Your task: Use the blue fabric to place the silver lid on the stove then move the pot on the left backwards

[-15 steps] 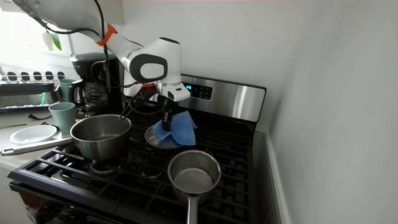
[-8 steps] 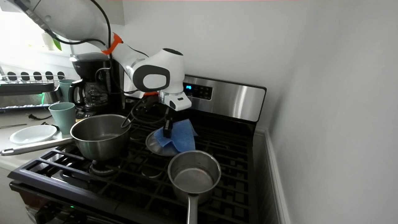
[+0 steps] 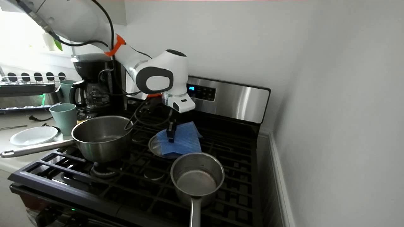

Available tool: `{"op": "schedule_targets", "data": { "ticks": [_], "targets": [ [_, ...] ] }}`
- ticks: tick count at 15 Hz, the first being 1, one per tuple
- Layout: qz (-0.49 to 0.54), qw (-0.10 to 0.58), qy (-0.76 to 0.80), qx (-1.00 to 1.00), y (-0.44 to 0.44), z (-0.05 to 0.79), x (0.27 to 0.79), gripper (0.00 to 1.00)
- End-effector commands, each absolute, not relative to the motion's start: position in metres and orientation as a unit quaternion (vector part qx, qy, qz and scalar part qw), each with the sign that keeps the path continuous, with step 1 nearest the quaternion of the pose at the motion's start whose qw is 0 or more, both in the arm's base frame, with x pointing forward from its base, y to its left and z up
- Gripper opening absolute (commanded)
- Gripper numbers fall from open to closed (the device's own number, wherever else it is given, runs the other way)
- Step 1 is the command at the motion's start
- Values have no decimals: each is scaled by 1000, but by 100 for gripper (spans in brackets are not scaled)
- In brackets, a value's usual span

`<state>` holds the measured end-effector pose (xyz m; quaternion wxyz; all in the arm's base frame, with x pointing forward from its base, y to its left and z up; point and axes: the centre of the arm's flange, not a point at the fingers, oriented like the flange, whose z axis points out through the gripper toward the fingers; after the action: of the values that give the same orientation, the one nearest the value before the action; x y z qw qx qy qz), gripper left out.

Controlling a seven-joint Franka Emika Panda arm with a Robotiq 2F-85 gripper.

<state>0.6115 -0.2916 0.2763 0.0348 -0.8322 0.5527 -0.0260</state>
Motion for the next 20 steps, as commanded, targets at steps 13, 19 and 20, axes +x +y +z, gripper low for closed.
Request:
{"op": "schedule_targets", "data": {
  "ticks": [13, 19, 20],
  "targets": [
    [30, 30, 564, -825, -256, 359, 592, 100],
    [138, 36, 540, -830, -216, 376, 564, 100],
    [159, 39, 534, -830, -209, 373, 560, 100]
  ]
}}
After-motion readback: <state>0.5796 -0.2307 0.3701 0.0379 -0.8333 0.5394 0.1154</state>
